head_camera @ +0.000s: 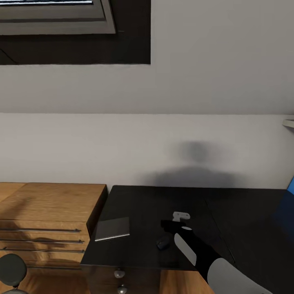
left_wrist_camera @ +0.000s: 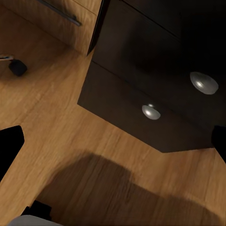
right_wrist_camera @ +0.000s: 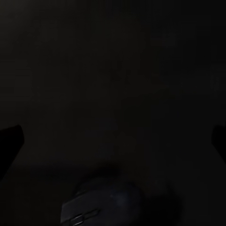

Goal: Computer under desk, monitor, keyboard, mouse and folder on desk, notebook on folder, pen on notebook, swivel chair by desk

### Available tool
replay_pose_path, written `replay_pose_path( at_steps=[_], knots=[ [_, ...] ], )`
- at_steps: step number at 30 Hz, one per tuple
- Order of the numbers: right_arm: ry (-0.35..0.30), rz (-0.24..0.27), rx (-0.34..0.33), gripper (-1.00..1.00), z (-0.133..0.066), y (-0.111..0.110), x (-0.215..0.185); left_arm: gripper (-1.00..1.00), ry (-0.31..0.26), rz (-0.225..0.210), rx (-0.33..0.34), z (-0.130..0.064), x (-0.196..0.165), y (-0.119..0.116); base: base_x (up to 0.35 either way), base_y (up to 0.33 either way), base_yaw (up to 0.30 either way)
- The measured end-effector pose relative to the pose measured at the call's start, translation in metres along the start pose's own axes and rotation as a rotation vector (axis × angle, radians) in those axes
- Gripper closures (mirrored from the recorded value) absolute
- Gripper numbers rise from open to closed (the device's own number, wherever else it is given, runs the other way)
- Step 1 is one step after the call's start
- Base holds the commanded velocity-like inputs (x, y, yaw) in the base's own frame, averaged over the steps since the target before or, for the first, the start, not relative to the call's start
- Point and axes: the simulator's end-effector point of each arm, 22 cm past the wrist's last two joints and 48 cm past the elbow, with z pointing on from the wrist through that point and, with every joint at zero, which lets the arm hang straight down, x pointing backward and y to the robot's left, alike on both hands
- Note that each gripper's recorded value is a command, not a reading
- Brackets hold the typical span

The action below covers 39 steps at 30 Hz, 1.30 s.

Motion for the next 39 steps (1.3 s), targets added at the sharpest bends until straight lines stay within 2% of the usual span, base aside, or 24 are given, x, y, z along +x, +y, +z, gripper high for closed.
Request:
replay_pose_path(
  at_steps=[23, 33, 39],
  knots=[
    [0.010, -0.002, 0.011, -1.00, 0.021, -0.007, 0.021, -1.00, -0.002, 0.000, -0.001, 0.023, 0.014, 0.007, 0.000, 0.000, 0.000],
    [0.062, -0.017, 0.005, -1.00, 0.021, -0.005, 0.033, -1.00, -0.002, 0.000, -0.003, 0.024, 0.014, 0.007, 0.000, 0.000, 0.000],
    [0.070, -0.017, 0.004, -1.00, 0.020, -0.004, 0.035, -1.00, -0.002, 0.000, -0.004, 0.024, 0.014, 0.008, 0.000, 0.000, 0.000]
  ],
)
